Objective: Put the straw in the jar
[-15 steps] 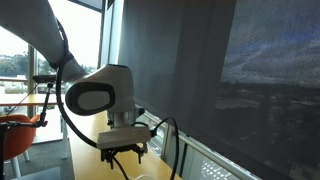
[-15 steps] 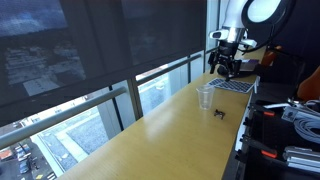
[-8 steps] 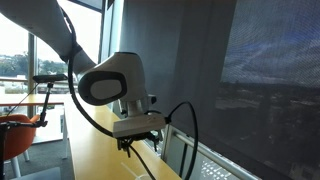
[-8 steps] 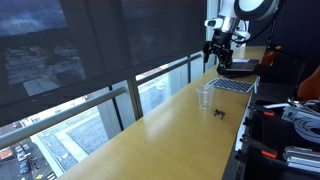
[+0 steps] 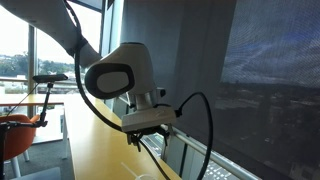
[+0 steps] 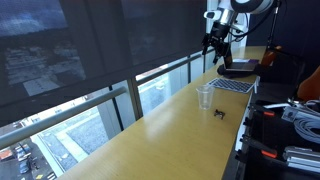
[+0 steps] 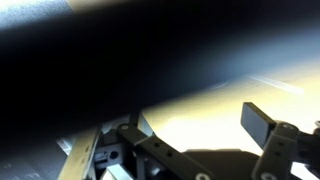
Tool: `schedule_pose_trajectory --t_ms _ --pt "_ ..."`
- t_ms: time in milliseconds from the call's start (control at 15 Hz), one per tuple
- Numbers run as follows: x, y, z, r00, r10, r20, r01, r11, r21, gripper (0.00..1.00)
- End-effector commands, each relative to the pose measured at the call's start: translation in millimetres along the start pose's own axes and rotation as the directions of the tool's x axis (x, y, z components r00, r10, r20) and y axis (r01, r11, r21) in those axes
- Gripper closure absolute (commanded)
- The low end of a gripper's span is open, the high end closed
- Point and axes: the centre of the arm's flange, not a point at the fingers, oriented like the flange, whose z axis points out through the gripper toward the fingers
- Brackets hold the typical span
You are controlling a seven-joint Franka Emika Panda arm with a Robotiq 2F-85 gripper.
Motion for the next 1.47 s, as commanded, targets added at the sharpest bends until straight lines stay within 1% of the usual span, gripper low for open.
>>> schedule_pose_trajectory --t_ms 0,333,667,933,1400 --pt "6 -20 1 1.0 -0.008 -0.013 0.008 0.999 0.034 0.0" --pt "21 -54 18 0.999 -0.048 -0.011 0.049 0.995 0.084 0.0" --pt "34 -79 27 0.997 -0.077 -0.009 0.078 0.99 0.118 0.0" --pt "21 -78 38 0.997 -0.071 0.014 0.068 0.99 0.127 0.0" --pt "9 -65 38 0.999 -0.04 0.023 0.037 0.992 0.12 0.0"
